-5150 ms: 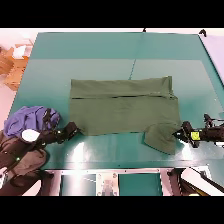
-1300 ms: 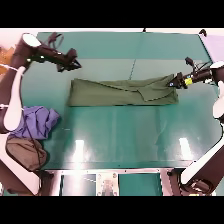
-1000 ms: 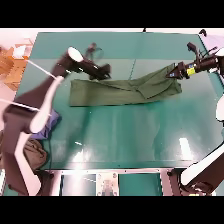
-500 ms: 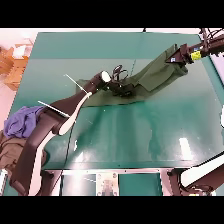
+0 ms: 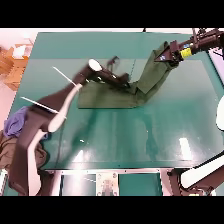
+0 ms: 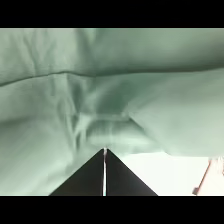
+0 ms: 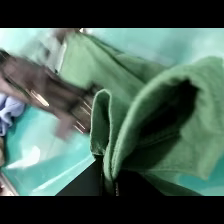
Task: Fold the shirts.
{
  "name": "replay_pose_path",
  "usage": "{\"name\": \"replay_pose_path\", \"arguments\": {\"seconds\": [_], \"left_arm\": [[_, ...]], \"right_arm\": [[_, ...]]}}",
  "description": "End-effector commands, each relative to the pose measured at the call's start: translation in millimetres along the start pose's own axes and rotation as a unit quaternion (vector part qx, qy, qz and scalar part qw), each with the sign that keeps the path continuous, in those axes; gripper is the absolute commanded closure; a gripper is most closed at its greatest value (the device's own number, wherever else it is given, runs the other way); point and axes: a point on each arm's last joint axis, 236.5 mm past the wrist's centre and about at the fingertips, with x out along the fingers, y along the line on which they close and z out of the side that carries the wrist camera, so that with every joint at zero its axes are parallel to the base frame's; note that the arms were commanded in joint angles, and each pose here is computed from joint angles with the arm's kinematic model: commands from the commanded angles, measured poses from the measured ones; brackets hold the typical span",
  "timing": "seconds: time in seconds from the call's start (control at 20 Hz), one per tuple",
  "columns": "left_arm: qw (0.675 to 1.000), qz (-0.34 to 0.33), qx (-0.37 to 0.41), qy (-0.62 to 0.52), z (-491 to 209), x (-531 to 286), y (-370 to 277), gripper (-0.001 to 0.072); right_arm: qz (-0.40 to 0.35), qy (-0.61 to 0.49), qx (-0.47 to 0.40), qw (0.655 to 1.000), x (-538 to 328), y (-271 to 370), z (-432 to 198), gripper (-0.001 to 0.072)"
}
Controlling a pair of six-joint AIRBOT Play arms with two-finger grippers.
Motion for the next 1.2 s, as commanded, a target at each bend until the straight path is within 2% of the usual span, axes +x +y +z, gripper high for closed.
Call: {"name": "replay_pose_path", "arguments": {"seconds": [0.0,0.15,0.3,0.45,0.55,0.6,0.65,0.7,0.75,0.8,0.85,0.9,1.0,1.05,1.15], "left_arm": [[0.999,-0.018,0.012,-0.042,33,-127,-16,0.0680],[0.991,-0.001,0.011,-0.133,63,-249,-7,0.0680],[0.978,0.021,0.004,-0.207,73,-337,7,0.0680],[0.975,0.035,-0.011,-0.220,66,-375,27,0.0680],[0.978,0.051,-0.003,-0.202,56,-376,36,0.0680],[0.980,0.057,-0.004,-0.193,53,-375,39,0.0680],[0.981,0.057,-0.004,-0.187,50,-374,39,0.0680],[0.981,0.057,-0.004,-0.187,50,-374,39,0.0680],[0.981,0.057,-0.004,-0.187,50,-374,39,0.0680],[0.981,0.057,-0.002,-0.187,50,-374,39,0.0680],[0.981,0.058,0.004,-0.185,49,-374,39,0.0680],[0.981,0.058,0.005,-0.185,49,-373,39,0.0680],[0.981,0.058,0.005,-0.185,49,-373,39,0.0680],[0.981,0.058,0.005,-0.186,50,-374,39,0.0680],[0.980,0.059,0.005,-0.190,51,-374,39,0.0680]], "right_arm": [[0.014,0.018,0.003,1.000,30,25,-3,0.0695],[0.032,0.018,-0.004,0.999,87,70,0,0.0694],[0.058,-0.020,-0.027,0.998,161,140,11,0.0694],[0.082,-0.038,-0.050,0.995,257,195,-6,0.0695],[0.082,-0.035,-0.050,0.995,327,206,-32,0.0693],[0.078,-0.033,-0.046,0.995,357,204,-45,0.0614],[0.074,-0.027,-0.038,0.996,377,199,-56,0.0246],[0.071,-0.013,-0.022,0.997,386,192,-65,0.0132],[0.068,-0.004,-0.016,0.998,380,185,-64,0.0133],[0.068,-0.001,-0.014,0.998,362,179,-53,0.0168],[0.067,-0.006,-0.010,0.998,337,170,-36,0.0249],[0.064,-0.020,-0.003,0.998,304,158,-14,0.0280],[0.026,-0.047,0.012,0.998,235,115,21,0.0287],[-0.016,-0.050,0.019,0.998,204,84,29,0.0321],[-0.081,-0.030,0.048,0.995,154,26,21,0.0304]]}}
